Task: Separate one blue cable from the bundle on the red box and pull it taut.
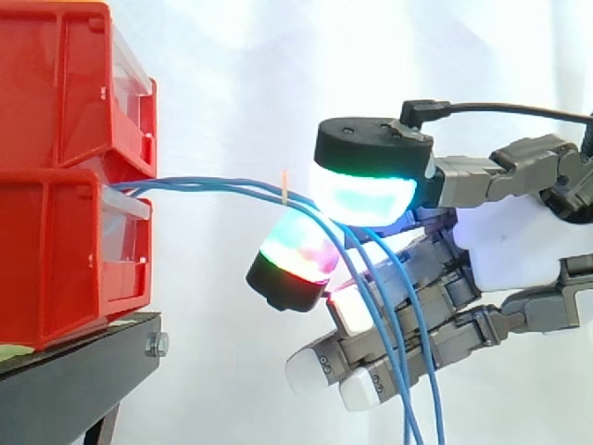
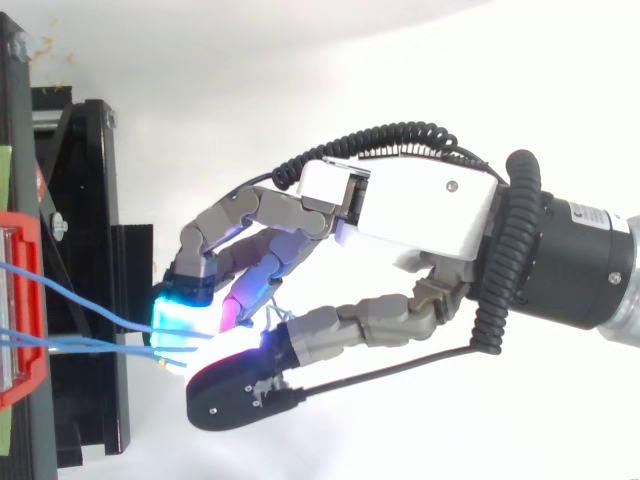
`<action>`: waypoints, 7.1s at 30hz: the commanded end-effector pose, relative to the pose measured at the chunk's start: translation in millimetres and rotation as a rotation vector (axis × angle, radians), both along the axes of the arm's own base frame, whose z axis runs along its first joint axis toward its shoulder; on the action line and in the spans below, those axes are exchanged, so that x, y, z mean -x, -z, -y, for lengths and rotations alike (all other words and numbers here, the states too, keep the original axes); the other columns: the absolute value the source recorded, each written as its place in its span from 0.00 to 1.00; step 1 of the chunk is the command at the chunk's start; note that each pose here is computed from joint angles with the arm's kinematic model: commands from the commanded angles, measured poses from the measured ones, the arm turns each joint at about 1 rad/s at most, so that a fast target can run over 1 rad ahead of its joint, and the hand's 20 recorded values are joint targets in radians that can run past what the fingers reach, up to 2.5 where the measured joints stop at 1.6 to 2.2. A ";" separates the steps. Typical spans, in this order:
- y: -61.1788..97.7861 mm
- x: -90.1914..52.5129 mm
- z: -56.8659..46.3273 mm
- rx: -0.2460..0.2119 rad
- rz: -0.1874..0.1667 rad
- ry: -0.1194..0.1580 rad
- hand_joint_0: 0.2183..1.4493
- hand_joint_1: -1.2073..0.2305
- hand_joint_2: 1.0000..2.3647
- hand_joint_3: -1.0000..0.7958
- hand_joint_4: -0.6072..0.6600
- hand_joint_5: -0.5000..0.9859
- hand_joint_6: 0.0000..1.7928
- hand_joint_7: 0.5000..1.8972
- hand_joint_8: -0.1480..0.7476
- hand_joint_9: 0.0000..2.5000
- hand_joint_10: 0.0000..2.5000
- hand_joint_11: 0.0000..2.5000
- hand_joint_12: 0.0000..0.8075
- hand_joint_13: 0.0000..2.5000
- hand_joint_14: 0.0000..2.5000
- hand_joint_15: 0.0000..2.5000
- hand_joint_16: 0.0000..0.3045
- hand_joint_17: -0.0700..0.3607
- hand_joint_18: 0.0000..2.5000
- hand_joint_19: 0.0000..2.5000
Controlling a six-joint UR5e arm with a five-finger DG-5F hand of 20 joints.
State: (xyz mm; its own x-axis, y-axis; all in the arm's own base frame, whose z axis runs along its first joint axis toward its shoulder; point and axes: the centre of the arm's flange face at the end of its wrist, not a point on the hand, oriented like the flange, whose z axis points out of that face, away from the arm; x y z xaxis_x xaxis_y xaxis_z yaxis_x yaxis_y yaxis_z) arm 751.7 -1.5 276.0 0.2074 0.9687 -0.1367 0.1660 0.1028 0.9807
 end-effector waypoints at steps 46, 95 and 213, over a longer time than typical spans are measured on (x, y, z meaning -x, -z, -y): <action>-9.6 -3.9 -7.6 -0.038 0.026 -0.005 0.33 0.29 0.01 0.43 0.51 0.25 0.52 0.28 0.42 0.40 0.01 0.21 0.36 0.24 0.00 0.10 0.12 0.36 0.23 0.17; -30.4 -1.1 -4.5 -0.037 0.015 -0.010 0.30 0.38 0.00 0.28 0.48 0.27 0.49 0.35 0.38 0.42 0.01 0.19 0.28 0.23 0.00 0.08 0.10 0.33 0.23 0.19; 1.9 75.4 19.1 0.045 -0.052 0.022 0.37 0.14 0.01 0.64 0.36 0.32 0.50 0.51 0.38 0.55 0.01 0.18 0.38 0.37 0.01 0.15 0.13 0.38 0.35 0.16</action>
